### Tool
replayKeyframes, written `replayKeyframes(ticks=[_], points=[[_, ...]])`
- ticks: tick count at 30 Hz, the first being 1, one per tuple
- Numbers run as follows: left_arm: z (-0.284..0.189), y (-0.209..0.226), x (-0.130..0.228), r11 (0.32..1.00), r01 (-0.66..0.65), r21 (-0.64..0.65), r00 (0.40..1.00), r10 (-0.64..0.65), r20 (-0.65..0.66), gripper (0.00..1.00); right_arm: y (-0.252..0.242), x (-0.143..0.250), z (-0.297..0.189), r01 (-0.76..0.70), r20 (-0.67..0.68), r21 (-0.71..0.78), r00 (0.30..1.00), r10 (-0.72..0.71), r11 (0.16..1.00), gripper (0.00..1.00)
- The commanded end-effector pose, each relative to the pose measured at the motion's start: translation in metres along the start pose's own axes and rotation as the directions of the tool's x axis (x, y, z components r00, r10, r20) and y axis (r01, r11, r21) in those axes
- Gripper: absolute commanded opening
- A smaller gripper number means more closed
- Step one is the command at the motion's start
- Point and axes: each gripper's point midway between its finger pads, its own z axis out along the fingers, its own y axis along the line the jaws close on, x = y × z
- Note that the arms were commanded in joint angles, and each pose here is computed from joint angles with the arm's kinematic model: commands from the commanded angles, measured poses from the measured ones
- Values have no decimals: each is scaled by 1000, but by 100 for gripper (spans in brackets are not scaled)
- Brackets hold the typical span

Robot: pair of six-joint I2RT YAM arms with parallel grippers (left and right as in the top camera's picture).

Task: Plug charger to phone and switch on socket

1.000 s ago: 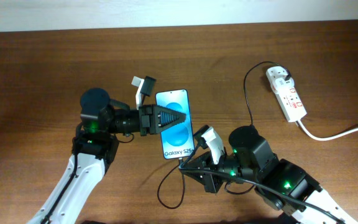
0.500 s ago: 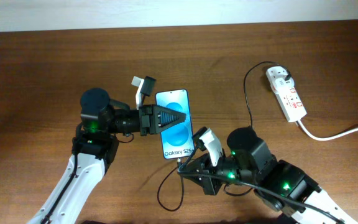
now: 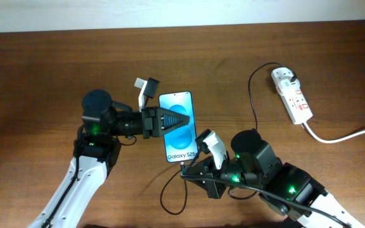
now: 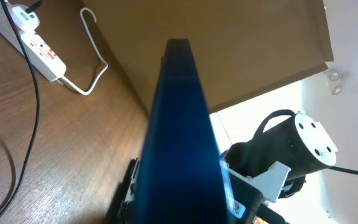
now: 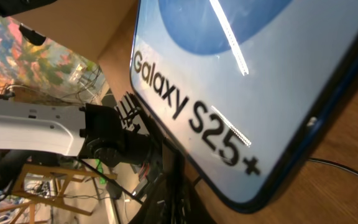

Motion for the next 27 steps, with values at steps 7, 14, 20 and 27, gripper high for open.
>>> replayKeyframes(ticks=[7, 14, 20, 27], points=[[1, -8, 2, 999, -41, 24, 999, 41, -27, 0, 6, -14, -5, 22, 42, 17, 999, -23, 1000, 4], [1, -8, 2, 999, -41, 25, 999, 41, -28, 0, 4, -15, -5, 22, 47, 28, 999, -23, 999, 4], [1, -7, 3, 999, -34, 24, 999, 35, -31, 0, 4, -15, -5, 22, 47, 27, 999, -23, 999, 4], [1, -5, -1, 999, -35, 11, 999, 35, -10, 0, 2, -5, -4, -21, 7, 32, 1000, 21, 999, 4]])
